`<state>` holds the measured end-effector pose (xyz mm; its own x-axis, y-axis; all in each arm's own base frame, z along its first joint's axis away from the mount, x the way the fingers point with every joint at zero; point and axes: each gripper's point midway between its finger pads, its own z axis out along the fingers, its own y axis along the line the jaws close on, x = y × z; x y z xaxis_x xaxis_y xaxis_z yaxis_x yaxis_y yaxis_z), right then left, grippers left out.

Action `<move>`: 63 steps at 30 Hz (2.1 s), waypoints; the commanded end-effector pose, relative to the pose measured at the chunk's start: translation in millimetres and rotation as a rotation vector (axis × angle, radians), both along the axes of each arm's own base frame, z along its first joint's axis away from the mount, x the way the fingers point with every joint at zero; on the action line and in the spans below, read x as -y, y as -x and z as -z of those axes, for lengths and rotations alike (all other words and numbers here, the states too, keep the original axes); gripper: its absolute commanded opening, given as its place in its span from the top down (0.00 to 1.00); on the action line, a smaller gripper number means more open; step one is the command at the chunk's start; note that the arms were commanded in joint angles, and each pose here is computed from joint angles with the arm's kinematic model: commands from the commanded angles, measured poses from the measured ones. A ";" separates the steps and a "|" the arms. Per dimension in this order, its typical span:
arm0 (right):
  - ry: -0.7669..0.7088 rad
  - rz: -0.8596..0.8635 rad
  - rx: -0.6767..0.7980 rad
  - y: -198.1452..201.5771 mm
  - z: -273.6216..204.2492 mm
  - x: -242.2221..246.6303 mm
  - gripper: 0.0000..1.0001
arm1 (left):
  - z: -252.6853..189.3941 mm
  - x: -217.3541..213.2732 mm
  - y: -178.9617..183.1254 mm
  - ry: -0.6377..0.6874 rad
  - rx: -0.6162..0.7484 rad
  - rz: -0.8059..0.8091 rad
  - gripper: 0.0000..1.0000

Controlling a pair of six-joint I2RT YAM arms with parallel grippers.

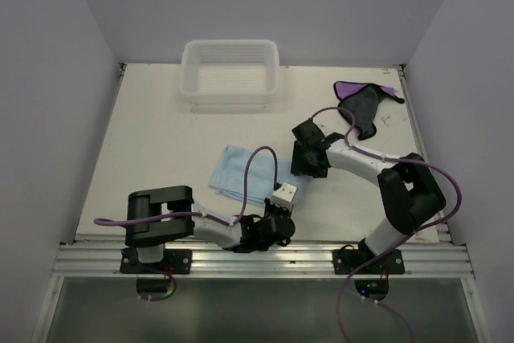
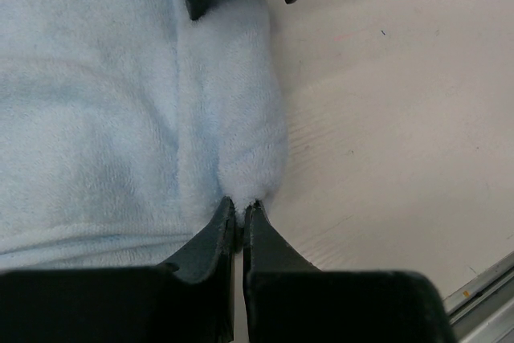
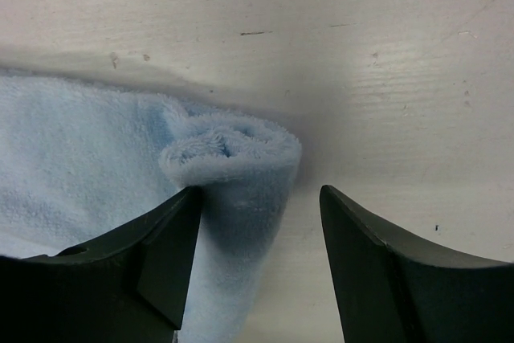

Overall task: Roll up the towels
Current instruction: Roll the towel

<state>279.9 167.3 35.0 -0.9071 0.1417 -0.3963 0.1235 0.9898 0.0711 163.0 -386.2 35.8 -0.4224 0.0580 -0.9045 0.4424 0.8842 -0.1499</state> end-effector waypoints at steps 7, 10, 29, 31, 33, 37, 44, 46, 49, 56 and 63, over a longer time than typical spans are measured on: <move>-0.177 0.116 0.099 -19.9 -2.5 -11.2 0.43 | -8.5 -9.7 -0.5 0.030 -0.007 -0.038 1.00; -0.204 0.137 0.116 -23.4 -4.0 -14.1 0.57 | -9.9 -10.9 0.5 0.039 -0.013 -0.041 1.00; 0.047 0.120 0.099 -34.8 -33.8 7.4 1.00 | -20.8 -30.3 19.4 0.306 -0.163 -0.049 1.00; 0.103 0.107 0.090 -32.3 -33.8 9.5 1.00 | -25.3 -32.7 19.9 0.324 -0.162 -0.046 1.00; 0.149 0.098 0.102 -34.3 -40.9 9.5 1.00 | -32.5 -32.5 20.2 0.356 -0.165 -0.039 1.00; 0.209 0.092 0.092 -37.7 -41.2 11.0 1.00 | -36.2 -38.2 23.5 0.412 -0.200 -0.036 1.00; 0.270 0.091 0.055 -40.2 -35.1 14.0 1.00 | -24.8 -47.6 26.6 0.465 -0.286 -0.052 1.00; 0.276 0.090 0.052 -42.0 -35.5 13.4 1.00 | -19.4 -51.8 27.8 0.475 -0.306 -0.057 1.00; 0.274 0.079 0.059 -45.6 -37.3 9.9 0.99 | -17.6 -57.5 26.0 0.490 -0.320 -0.070 1.00; 0.278 0.064 0.053 -56.6 -38.6 -2.5 0.98 | -8.1 -67.4 25.7 0.507 -0.363 -0.093 1.00; 0.330 0.056 0.016 -59.9 -29.2 -5.2 0.99 | 0.5 -76.3 25.4 0.555 -0.422 -0.097 1.00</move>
<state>283.8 208.7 44.3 -0.9690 0.0644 -0.2386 0.0937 0.9891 -0.1136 160.3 -318.6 60.3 -0.6396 -0.4983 -0.5853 0.1743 0.6476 -0.7418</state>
